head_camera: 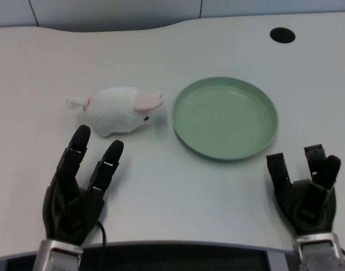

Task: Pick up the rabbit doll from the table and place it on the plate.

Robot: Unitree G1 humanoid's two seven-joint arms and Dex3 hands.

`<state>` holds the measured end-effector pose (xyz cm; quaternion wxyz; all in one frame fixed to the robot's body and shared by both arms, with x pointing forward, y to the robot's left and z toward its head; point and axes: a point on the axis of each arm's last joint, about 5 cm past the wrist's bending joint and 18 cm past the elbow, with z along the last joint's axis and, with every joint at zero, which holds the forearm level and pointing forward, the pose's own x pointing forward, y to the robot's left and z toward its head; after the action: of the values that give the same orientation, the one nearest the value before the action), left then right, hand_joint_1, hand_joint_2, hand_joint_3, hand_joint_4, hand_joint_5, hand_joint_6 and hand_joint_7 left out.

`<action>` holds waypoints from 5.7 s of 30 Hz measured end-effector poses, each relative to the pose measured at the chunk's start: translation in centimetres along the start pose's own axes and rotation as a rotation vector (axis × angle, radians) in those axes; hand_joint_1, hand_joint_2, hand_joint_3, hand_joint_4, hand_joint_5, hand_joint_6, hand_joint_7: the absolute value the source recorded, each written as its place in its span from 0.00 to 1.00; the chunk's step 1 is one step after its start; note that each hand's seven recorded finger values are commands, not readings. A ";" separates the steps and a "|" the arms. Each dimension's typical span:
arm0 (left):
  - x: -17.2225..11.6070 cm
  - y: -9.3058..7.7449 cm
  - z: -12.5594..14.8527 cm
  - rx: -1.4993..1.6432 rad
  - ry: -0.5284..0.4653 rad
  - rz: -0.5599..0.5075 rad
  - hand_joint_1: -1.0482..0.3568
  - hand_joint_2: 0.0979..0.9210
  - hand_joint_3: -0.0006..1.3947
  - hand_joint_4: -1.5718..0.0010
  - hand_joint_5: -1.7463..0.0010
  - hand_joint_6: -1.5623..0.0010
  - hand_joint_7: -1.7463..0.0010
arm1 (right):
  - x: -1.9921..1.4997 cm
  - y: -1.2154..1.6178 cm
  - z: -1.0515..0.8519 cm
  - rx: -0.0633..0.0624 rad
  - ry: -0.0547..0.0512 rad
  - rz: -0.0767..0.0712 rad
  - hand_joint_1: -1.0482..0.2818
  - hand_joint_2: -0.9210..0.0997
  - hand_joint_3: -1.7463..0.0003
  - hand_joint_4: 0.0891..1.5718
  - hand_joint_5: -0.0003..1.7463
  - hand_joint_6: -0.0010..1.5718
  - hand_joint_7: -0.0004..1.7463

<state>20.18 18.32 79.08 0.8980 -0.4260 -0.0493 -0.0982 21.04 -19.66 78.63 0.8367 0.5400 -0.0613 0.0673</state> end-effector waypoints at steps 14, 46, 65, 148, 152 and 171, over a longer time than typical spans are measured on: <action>0.1 0.1 0.0 -0.009 -0.002 -0.001 0.21 1.00 0.22 0.75 0.81 0.77 1.00 | 0.08 -0.01 0.04 0.009 0.007 -0.006 0.34 0.00 0.94 0.48 1.00 0.41 0.96; 5.1 -0.6 8.3 0.555 -0.079 -0.218 0.20 0.99 0.02 0.65 0.91 0.74 0.99 | 0.27 0.10 -0.12 0.012 0.015 -0.021 0.34 0.00 0.97 0.49 1.00 0.41 0.96; 12.3 -7.4 13.6 1.585 -0.227 -0.454 0.16 0.97 0.01 0.70 1.00 0.73 1.00 | 0.39 0.13 -0.10 0.014 0.014 -0.037 0.36 0.00 0.94 0.49 1.00 0.39 1.00; 13.1 -5.6 5.8 2.427 -0.079 -0.306 0.65 0.80 0.00 0.26 0.85 0.23 0.96 | -0.58 0.38 -0.65 -0.022 -0.083 0.096 0.35 0.00 0.92 0.45 1.00 0.36 1.00; 13.0 -5.7 5.8 2.380 -0.116 -0.291 0.65 0.79 0.00 0.39 0.56 0.20 0.98 | -0.59 0.37 -0.61 -0.024 -0.083 0.098 0.34 0.00 0.92 0.45 1.00 0.36 1.00; 14.5 -7.3 6.8 2.202 -0.183 -0.220 0.69 0.84 0.00 0.50 0.36 0.23 1.00 | -0.06 0.32 -0.61 -0.004 -0.064 0.054 0.36 0.00 0.91 0.46 1.00 0.37 1.00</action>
<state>32.67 17.14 91.44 0.7653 0.6055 -0.2133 -0.0482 20.94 -18.98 78.65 0.8333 0.5383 -0.1026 0.0724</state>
